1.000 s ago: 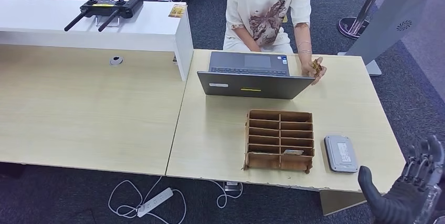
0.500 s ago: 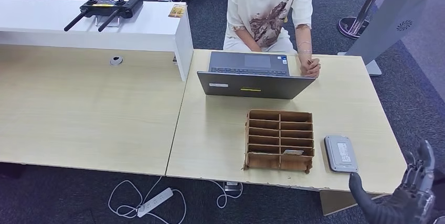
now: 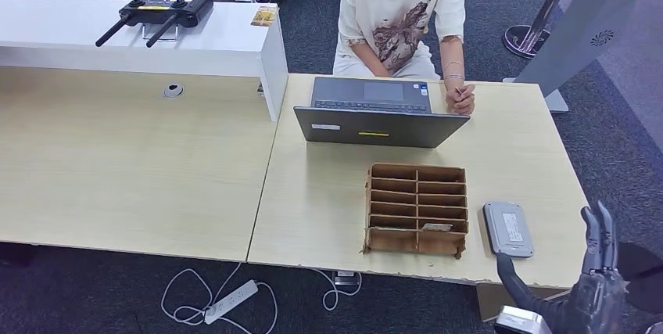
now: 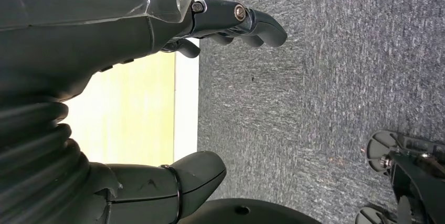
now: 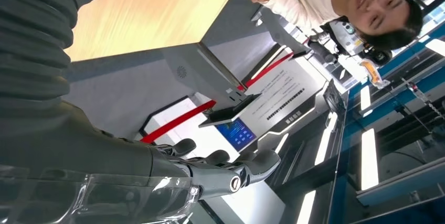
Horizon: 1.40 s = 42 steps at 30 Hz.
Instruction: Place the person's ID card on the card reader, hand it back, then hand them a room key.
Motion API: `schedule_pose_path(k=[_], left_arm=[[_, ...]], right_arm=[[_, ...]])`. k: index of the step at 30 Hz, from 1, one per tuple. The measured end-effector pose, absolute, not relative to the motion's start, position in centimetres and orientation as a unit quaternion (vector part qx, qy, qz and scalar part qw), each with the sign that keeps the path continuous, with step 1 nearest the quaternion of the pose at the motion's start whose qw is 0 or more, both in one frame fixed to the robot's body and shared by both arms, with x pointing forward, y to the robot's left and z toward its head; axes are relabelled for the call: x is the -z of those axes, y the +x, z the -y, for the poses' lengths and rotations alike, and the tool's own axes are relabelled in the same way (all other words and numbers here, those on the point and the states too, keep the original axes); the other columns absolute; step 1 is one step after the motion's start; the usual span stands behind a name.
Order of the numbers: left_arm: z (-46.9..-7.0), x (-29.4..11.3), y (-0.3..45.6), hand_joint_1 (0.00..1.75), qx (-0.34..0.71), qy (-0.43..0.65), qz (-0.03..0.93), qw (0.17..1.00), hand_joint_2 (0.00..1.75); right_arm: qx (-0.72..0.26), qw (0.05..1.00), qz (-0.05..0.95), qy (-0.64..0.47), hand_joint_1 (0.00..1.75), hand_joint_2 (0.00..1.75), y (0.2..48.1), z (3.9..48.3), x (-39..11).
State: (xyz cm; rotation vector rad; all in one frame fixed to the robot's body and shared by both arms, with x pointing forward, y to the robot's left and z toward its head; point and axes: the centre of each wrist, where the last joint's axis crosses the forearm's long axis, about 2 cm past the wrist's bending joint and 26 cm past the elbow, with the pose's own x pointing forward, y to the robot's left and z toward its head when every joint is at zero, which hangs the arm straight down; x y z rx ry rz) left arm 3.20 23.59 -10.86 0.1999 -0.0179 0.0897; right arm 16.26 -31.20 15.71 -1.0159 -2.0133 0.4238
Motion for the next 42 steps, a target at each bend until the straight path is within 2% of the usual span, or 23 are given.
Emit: schedule_pose_path(k=[11,35,42], left_arm=[[-23.39,10.84,3.28,0.0,-0.047,0.097,0.016,0.994,1.75],[-23.3,10.83,3.28,0.0,-0.043,0.093,0.023,0.994,1.75],[-23.31,10.83,3.28,0.0,-0.043,0.092,0.021,0.995,1.75]], right_arm=[[-0.209,0.408,0.764,-0.454,0.0,1.75,16.29,30.72,-15.85],[-0.223,0.424,0.748,-0.459,0.0,1.75,16.28,30.84,-15.51],[-0.253,0.423,0.738,-0.462,0.0,1.75,16.07,30.47,-15.34]])
